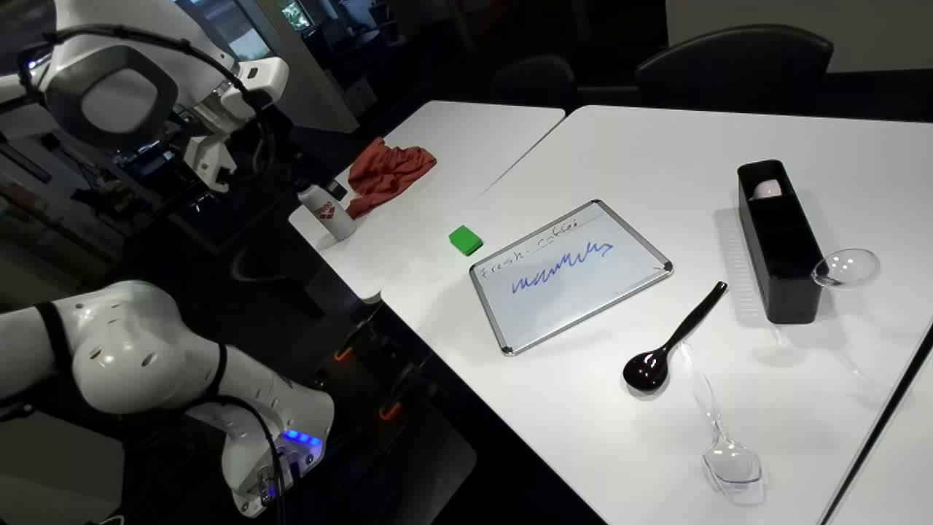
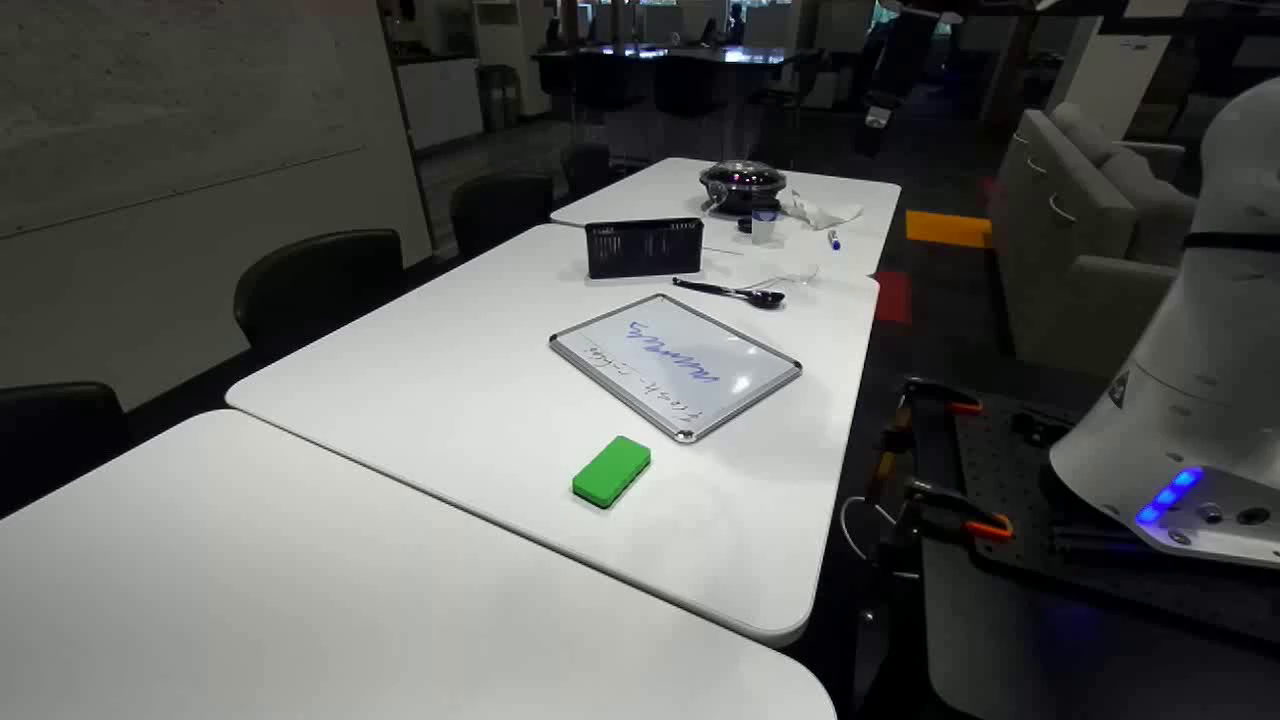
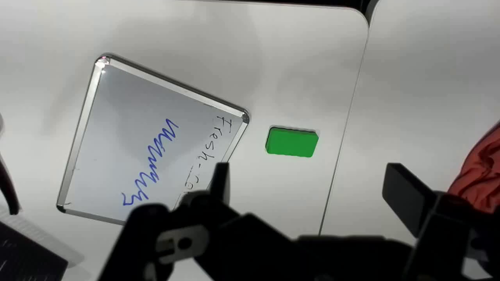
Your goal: Move the green eraser to the right
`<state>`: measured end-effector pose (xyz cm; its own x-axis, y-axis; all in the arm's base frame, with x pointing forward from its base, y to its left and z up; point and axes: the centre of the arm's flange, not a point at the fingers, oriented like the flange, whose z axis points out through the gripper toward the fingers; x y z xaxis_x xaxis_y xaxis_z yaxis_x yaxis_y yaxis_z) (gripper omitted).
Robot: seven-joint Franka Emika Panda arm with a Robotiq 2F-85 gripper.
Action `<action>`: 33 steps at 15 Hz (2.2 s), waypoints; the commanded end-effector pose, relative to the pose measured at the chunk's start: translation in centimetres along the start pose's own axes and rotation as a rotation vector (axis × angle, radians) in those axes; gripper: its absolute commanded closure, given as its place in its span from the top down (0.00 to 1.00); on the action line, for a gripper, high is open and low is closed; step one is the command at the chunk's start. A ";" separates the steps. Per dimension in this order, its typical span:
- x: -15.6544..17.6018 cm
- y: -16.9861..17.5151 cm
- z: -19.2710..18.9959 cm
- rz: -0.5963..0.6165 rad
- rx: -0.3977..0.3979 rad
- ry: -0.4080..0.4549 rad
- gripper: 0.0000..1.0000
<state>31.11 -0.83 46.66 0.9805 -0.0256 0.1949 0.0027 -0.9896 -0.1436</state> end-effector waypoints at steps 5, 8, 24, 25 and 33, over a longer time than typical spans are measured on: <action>0.0 0.0 0.0 0.000 0.000 0.000 1.00; 0.9 0.2 0.9 -0.068 0.006 -0.009 1.00; 9.5 8.6 12.1 -0.505 -0.165 -0.091 1.00; 9.6 8.6 12.0 -0.506 -0.166 -0.090 1.00; 14.0 -3.0 22.9 -0.957 -0.083 -0.099 1.00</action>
<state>45.53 1.00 31.01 0.6885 0.7119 0.1388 0.7115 -0.7000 0.0610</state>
